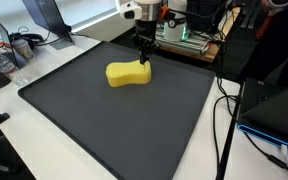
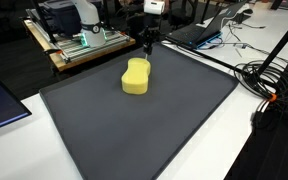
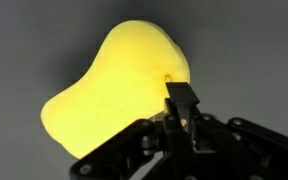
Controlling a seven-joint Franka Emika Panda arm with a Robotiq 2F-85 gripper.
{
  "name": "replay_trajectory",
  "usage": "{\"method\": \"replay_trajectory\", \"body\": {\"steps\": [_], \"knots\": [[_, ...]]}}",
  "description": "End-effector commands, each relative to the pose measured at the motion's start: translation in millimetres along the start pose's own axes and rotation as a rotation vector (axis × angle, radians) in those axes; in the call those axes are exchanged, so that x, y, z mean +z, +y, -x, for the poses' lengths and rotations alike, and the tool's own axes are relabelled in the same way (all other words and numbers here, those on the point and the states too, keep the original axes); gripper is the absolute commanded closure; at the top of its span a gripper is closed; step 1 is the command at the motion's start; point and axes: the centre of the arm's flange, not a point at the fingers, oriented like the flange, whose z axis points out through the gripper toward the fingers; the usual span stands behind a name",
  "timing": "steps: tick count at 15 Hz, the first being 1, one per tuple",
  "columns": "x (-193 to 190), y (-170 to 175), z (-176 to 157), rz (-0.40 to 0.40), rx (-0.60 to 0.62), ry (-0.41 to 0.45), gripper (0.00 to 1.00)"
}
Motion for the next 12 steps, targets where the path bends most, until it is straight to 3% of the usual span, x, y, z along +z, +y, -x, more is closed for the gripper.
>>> {"method": "replay_trajectory", "body": {"steps": [1,12], "knots": [[30.2,-5.1,-2.6,0.007,0.007,-0.025,0.97],[64.1,-10.5,4.8,-0.016,-0.002,-0.05,0.97]]}}
